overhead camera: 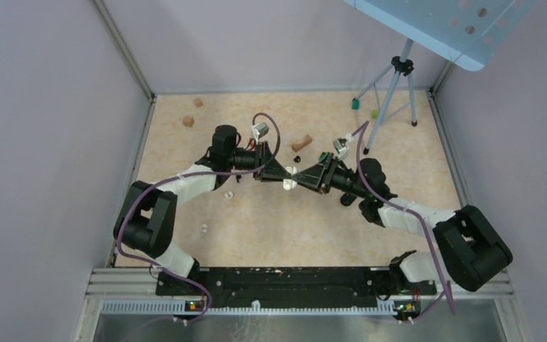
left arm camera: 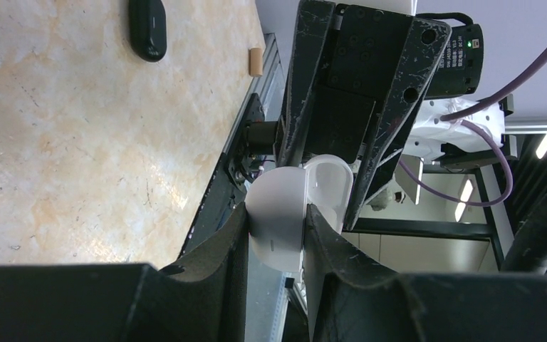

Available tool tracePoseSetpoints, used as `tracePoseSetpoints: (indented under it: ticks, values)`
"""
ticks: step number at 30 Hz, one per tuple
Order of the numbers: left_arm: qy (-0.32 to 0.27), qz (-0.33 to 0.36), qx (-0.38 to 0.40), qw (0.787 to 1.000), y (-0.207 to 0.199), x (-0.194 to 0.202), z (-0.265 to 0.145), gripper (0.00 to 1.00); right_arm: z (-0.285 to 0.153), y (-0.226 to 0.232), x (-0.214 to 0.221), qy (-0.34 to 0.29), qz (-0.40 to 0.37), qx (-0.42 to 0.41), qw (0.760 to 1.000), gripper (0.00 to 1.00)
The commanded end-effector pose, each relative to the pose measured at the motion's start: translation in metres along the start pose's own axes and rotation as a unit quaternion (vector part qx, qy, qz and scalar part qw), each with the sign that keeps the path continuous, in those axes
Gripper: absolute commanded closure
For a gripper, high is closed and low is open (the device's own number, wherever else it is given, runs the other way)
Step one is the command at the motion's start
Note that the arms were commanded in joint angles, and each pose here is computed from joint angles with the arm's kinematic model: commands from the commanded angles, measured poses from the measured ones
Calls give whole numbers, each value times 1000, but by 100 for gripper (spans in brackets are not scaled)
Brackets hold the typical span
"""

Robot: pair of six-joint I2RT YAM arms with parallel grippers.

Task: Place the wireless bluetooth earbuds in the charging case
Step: Pass from the left arm to the right

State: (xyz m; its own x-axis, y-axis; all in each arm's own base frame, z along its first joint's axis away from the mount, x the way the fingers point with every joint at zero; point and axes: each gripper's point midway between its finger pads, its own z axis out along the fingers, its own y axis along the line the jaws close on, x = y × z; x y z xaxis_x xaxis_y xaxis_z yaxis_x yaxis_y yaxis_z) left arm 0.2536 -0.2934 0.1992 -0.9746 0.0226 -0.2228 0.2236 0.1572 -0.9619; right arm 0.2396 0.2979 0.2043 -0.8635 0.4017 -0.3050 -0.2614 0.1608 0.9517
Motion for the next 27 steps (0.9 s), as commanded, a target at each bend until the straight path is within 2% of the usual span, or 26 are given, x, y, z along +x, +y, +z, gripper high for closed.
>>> tracePoseSetpoints:
  ticks: [1, 7, 11, 15, 16, 19, 22, 25, 27]
  values:
    - [-2, 46, 26, 999, -21, -1, -6, 95, 6, 29, -19, -23, -31, -45, 998, 60]
    - [-1, 45, 26, 999, -21, 0, -6, 94, 6, 28, -19, -23, -31, -44, 998, 72]
    - [-1, 44, 26, 999, -21, 0, -6, 94, 5, 28, -18, -22, -31, -44, 998, 85]
    - [-1, 45, 26, 999, -21, -1, -6, 89, 5, 25, -18, -21, -28, -39, 999, 100]
    - [-2, 46, 26, 999, -21, -1, -6, 87, 5, 25, -17, -22, -27, -37, 999, 100]
    - [-1, 49, 22, 999, -20, -2, -7, 69, 4, 21, -17, -24, -27, -28, 999, 100]
    - [-3, 53, 6, 999, -16, -5, -9, 40, 2, 14, -17, -26, -30, -5, 999, 100]
    - [-12, 51, -33, 998, -9, -15, -20, 30, 0, 4, -16, -22, -39, 29, 999, 100]
    - [-23, 49, -55, 997, -2, -20, -31, 26, -2, -1, -15, -20, -44, 46, 998, 100]
